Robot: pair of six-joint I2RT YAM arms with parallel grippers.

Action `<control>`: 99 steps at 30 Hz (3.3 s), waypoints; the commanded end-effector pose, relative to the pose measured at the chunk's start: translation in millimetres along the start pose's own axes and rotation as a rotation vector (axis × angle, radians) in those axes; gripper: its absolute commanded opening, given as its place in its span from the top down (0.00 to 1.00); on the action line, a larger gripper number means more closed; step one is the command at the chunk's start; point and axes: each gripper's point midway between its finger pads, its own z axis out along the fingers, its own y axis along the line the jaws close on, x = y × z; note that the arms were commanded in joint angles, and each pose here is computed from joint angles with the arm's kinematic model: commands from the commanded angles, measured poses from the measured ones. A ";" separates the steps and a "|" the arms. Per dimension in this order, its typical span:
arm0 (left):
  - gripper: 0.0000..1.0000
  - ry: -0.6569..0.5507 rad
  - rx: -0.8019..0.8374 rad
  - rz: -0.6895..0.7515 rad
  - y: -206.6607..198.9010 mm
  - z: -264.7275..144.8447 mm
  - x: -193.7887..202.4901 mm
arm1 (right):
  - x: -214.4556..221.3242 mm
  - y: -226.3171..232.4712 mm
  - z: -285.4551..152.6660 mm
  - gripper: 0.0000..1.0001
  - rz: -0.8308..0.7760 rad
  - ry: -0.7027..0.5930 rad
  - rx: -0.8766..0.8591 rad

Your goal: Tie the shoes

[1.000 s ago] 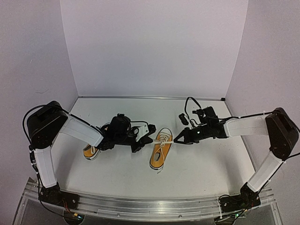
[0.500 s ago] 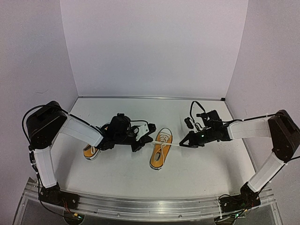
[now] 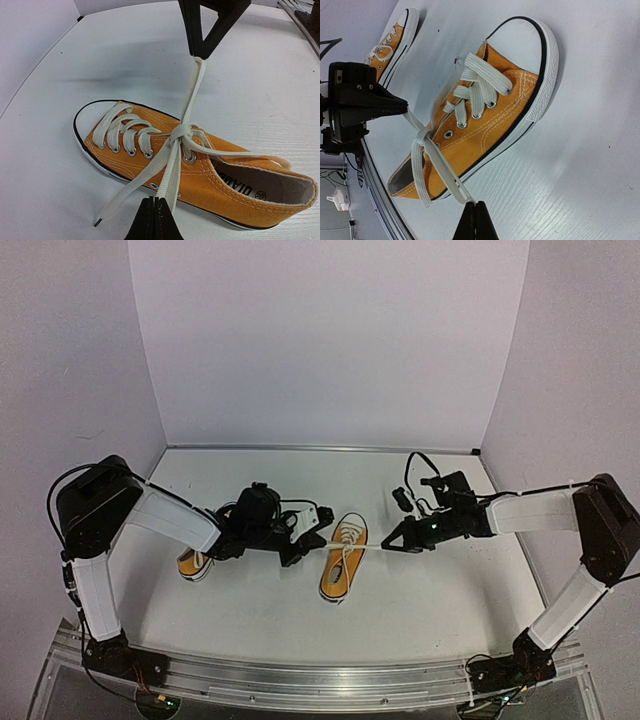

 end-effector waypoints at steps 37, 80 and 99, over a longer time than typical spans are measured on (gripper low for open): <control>0.82 -0.106 0.166 0.147 -53.0 20.3 -93.5 | -72.0 108.4 71.1 0.74 -0.229 0.036 -0.253; 0.45 -0.128 0.049 -0.313 59.3 10.5 -60.4 | 4.9 115.7 47.4 0.27 -0.053 -0.084 0.085; 0.40 -0.113 0.143 -0.336 41.8 37.0 -57.7 | 16.0 83.9 58.6 0.45 -0.032 -0.059 0.229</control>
